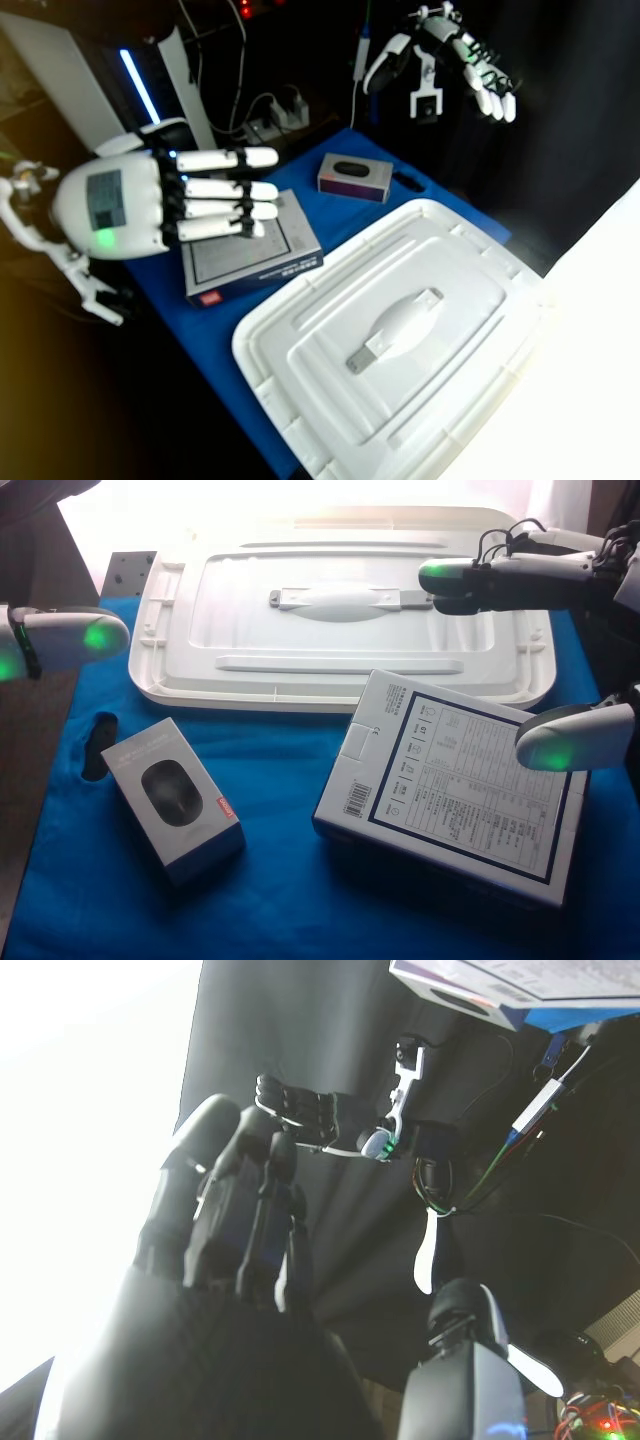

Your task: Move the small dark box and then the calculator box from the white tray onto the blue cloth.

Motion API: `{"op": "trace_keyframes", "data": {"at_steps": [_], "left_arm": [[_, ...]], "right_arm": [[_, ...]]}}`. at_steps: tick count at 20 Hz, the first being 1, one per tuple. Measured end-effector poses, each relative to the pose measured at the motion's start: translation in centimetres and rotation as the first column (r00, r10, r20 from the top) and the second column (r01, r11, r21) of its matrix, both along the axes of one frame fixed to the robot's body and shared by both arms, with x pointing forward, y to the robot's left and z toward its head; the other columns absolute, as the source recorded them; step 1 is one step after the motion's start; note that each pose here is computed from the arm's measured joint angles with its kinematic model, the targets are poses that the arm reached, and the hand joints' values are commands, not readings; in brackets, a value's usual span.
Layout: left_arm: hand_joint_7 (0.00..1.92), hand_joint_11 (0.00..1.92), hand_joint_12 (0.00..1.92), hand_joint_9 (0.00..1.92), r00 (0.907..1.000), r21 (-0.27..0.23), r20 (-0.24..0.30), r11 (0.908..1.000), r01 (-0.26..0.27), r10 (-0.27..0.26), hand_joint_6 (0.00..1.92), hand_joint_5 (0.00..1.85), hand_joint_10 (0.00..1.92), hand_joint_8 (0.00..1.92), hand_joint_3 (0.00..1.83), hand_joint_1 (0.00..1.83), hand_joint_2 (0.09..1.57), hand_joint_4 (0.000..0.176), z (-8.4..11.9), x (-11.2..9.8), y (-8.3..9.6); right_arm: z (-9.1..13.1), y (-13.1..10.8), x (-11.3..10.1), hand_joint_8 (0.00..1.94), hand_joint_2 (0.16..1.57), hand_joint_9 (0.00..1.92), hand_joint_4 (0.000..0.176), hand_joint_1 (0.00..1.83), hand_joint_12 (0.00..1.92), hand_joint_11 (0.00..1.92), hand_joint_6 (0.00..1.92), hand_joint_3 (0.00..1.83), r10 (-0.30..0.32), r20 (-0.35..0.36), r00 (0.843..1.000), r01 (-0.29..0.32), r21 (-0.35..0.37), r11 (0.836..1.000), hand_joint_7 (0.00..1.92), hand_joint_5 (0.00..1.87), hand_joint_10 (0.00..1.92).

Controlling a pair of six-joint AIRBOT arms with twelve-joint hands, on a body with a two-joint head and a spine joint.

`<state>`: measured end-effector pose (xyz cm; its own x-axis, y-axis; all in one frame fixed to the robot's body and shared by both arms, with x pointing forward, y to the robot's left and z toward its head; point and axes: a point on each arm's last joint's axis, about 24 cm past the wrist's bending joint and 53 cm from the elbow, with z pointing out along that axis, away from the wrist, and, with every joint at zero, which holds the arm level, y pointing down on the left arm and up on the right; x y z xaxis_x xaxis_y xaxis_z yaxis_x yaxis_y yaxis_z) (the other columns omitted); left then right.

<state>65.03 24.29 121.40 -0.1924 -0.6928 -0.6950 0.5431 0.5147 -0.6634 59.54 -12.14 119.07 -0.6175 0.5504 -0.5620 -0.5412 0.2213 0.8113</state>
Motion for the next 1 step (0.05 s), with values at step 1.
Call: {"op": "trace_keyframes", "data": {"at_steps": [1], "left_arm": [[0.27,0.00,0.43,0.23,1.0000,0.000,0.001,1.0000,0.000,0.000,0.00,0.13,0.00,0.00,0.01,0.51,0.88,0.126,0.01,-0.01,-0.01]], "right_arm": [[0.00,0.00,0.00,0.00,0.88,0.55,0.058,0.31,1.22,0.11,0.00,0.00,0.000,0.000,1.000,0.000,0.000,1.000,0.54,0.27,0.00]]}}
